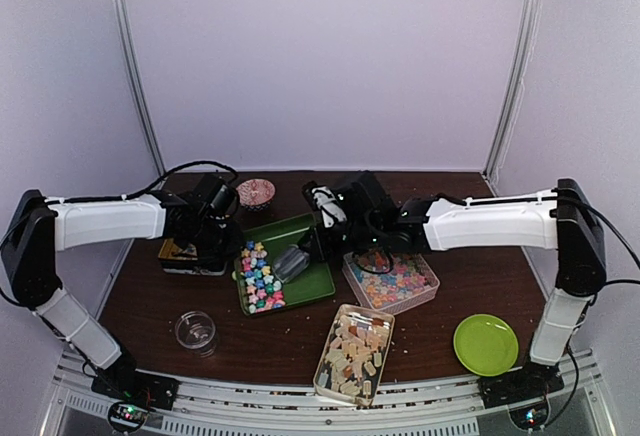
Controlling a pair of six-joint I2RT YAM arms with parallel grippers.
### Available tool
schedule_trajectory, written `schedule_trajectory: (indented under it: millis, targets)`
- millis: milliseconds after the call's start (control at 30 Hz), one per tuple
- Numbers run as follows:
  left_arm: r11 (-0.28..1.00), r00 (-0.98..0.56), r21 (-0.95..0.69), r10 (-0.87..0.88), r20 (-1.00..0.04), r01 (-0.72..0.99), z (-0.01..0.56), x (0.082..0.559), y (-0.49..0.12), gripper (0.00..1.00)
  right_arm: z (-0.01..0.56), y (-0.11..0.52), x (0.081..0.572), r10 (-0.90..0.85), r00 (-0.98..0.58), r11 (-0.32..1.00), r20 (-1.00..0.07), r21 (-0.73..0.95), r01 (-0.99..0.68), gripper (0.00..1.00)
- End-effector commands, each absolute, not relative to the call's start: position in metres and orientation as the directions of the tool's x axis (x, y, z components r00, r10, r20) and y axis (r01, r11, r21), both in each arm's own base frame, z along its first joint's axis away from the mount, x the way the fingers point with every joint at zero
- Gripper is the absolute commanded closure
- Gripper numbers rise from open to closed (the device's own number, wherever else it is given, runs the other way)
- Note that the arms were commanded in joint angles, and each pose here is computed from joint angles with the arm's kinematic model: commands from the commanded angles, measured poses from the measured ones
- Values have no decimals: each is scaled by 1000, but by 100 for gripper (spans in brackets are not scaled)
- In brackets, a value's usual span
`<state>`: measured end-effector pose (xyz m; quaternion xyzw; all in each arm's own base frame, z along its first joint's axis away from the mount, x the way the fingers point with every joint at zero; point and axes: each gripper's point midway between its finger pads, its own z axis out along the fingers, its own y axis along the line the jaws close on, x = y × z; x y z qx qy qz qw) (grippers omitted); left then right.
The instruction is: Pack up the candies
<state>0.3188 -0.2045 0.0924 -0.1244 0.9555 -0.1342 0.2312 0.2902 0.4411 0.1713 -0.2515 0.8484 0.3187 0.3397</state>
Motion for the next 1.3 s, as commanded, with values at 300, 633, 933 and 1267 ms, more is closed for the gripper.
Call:
schedule_trajectory:
  millis: [300, 633, 933, 1267]
  targets:
    - [920, -807, -369, -315, -500, -131, 123, 333, -212, 100, 202, 416, 316, -56, -630, 737, -774, 394, -549, 100]
    - [969, -538, -247, -213, -816, -10, 178, 334, -196, 100, 223, 413, 300, 4, -601, 665, -799, 451, -595, 100]
    - [955, -637, -290, -264, -725, -65, 158, 332, -209, 100, 224, 421, 301, -12, -590, 670, -807, 432, -604, 100]
    - [955, -761, -248, -283, -583, -165, 147, 329, -221, 100, 176, 401, 290, -93, -694, 751, -714, 407, -520, 100]
